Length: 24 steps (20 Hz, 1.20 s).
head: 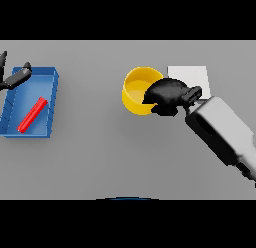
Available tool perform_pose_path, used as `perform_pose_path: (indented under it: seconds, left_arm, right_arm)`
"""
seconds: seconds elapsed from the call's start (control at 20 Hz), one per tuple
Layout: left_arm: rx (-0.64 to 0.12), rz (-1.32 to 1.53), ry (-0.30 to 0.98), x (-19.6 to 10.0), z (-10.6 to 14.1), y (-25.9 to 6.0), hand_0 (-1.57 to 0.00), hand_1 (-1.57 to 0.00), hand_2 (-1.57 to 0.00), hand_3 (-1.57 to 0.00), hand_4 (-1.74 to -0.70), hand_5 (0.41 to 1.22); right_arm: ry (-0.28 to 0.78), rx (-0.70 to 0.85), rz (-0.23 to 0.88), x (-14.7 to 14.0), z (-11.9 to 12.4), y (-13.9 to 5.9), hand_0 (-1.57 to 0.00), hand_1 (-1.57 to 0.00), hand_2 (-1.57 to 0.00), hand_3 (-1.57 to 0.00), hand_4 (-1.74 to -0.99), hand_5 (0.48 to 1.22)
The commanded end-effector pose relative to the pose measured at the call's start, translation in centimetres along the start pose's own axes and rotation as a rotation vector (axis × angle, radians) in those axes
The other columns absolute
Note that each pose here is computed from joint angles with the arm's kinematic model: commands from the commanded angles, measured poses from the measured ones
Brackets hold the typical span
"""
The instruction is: Pick up the red beaker and tilt it to pour out 1 green nut into yellow bowl. Pick up the yellow bowl and place it on the metallic measuring scale.
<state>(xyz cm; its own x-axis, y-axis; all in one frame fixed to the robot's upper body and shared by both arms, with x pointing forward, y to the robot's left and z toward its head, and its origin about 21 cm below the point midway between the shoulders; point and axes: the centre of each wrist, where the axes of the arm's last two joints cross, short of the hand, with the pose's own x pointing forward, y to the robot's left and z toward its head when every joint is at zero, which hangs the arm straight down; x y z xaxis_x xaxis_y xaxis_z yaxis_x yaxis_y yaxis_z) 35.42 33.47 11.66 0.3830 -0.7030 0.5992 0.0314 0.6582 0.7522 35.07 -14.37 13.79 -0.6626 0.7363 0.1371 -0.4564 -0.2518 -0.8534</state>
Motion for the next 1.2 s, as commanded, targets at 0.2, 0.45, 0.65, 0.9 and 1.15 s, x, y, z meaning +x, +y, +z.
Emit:
perform_pose_path:
  seconds: [0.2, 0.45, 0.65, 0.9, 1.15]
  left_arm:
    - [0.014, -0.008, -0.022, 0.4, 0.6, 0.7, 0.00, 0.00, 0.00, 0.00, -0.80, 0.730]
    - [0.011, -0.018, -0.009, 0.5, 1.1, 0.4, 0.00, 0.00, 0.00, 0.00, -0.80, 0.734]
    - [0.017, -0.020, 0.021, 0.7, 1.2, 0.5, 0.00, 0.00, 0.00, 0.00, -0.82, 0.750]
    - [0.022, -0.018, 0.030, 0.5, 1.5, 0.9, 0.00, 0.00, 0.00, 0.00, -0.83, 0.774]
    - [0.020, -0.023, 0.049, 0.3, 1.2, 0.9, 0.00, 0.00, 0.00, 0.00, -0.82, 0.756]
  right_arm:
    - [0.026, -0.051, 0.036, -0.8, 1.9, -1.0, -1.57, -1.57, -1.57, -1.26, -1.719, 1.220]
    - [0.143, -0.101, 0.034, -4.1, 3.0, -2.2, -1.57, -1.57, -1.57, -1.26, -1.719, 1.221]
    - [0.233, -0.123, -0.029, -7.3, 3.4, -2.1, -1.57, -1.57, -1.57, -1.21, -1.720, 1.221]
    - [0.314, -0.132, -0.080, -10.6, 3.1, -0.6, -1.57, -1.57, -1.57, -1.17, -1.720, 1.221]
    - [0.373, -0.118, -0.117, -13.0, 2.3, 1.2, -1.57, -1.57, -1.57, -1.31, -1.723, 1.221]
